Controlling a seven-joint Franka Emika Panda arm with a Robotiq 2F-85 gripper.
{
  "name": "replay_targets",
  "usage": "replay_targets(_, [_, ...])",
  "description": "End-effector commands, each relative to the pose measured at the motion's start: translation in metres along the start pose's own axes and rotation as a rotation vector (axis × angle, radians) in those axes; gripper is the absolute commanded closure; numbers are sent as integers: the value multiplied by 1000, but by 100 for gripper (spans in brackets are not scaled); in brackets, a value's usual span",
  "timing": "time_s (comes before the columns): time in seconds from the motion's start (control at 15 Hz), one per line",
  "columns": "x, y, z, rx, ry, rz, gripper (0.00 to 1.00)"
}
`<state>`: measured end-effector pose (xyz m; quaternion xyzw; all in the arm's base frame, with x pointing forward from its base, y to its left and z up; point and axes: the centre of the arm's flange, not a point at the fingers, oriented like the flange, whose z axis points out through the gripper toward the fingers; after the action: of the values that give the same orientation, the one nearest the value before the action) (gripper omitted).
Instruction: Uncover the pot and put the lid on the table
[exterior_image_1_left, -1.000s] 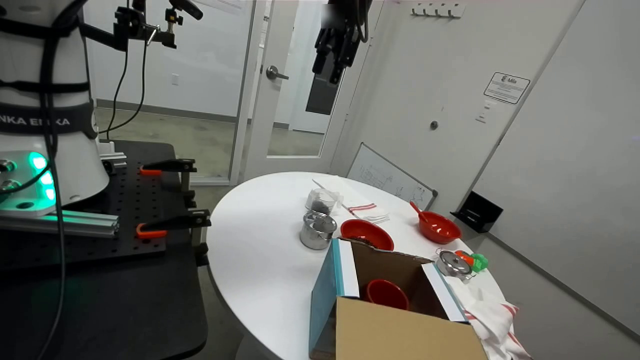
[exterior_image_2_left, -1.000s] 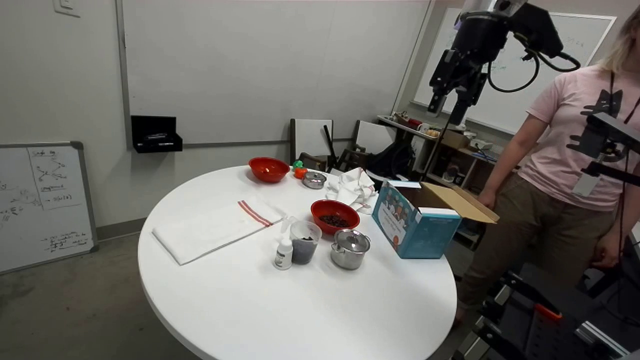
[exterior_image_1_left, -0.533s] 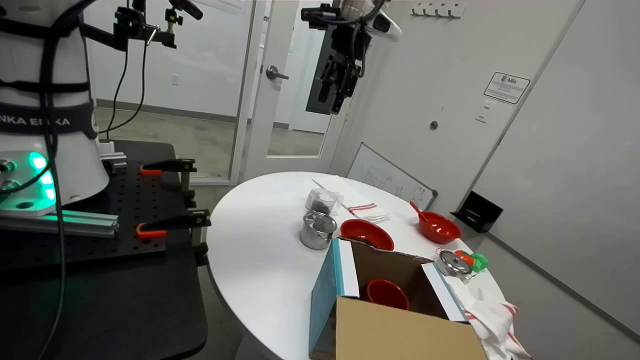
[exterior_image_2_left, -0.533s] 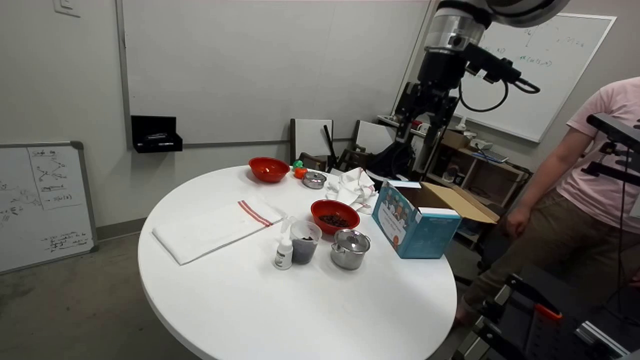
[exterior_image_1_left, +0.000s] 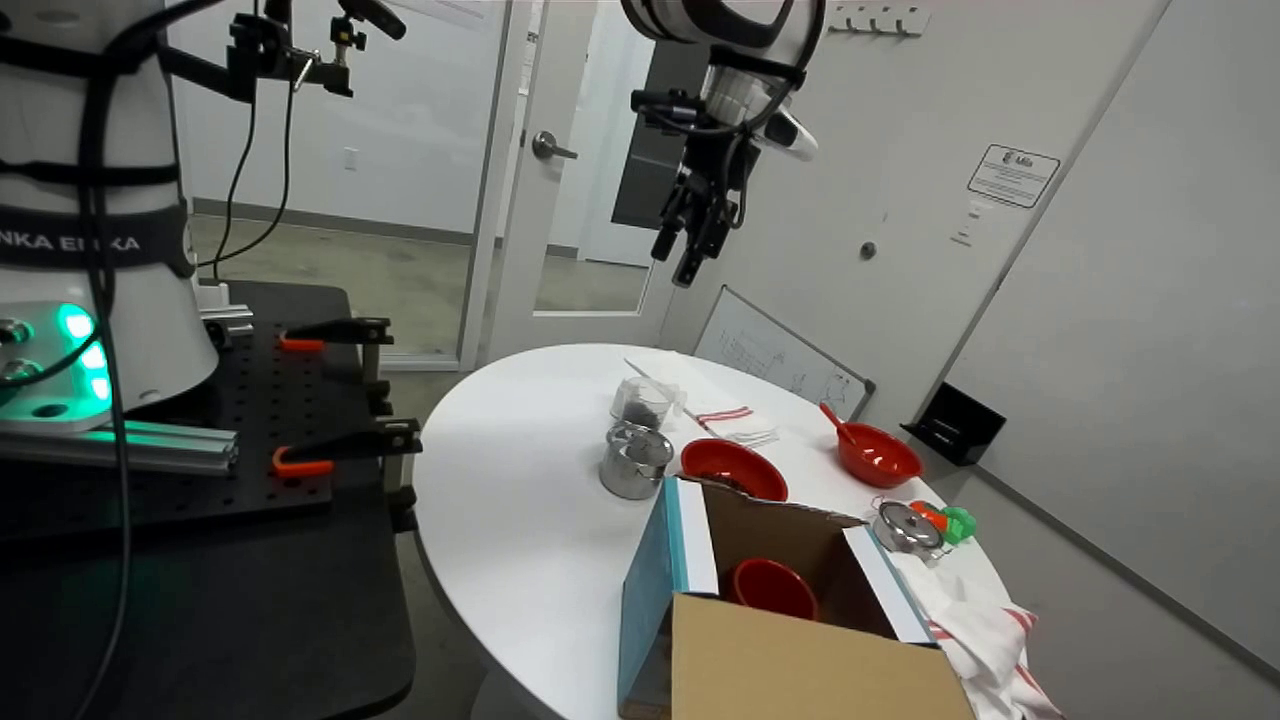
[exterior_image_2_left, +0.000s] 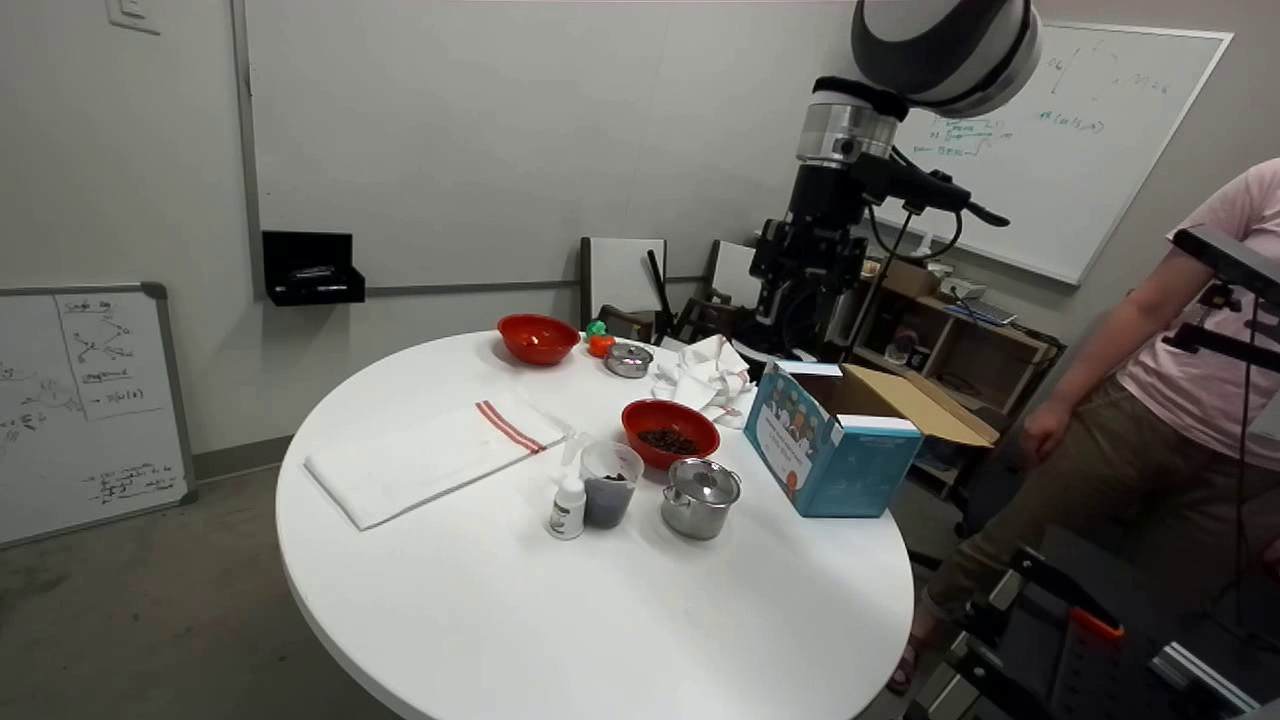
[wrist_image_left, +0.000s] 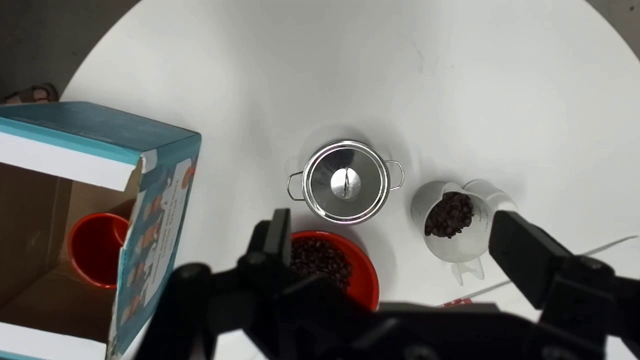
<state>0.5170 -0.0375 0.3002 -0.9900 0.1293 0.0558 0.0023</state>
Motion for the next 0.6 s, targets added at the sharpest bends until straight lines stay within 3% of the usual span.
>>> replay_targets(0.0, [2, 2, 2, 1, -4, 6, 0])
replay_targets(0.27, [6, 2, 4, 3, -6, 11, 0])
replay_targets(0.53, [0, -8, 15, -66, -88, -30, 0])
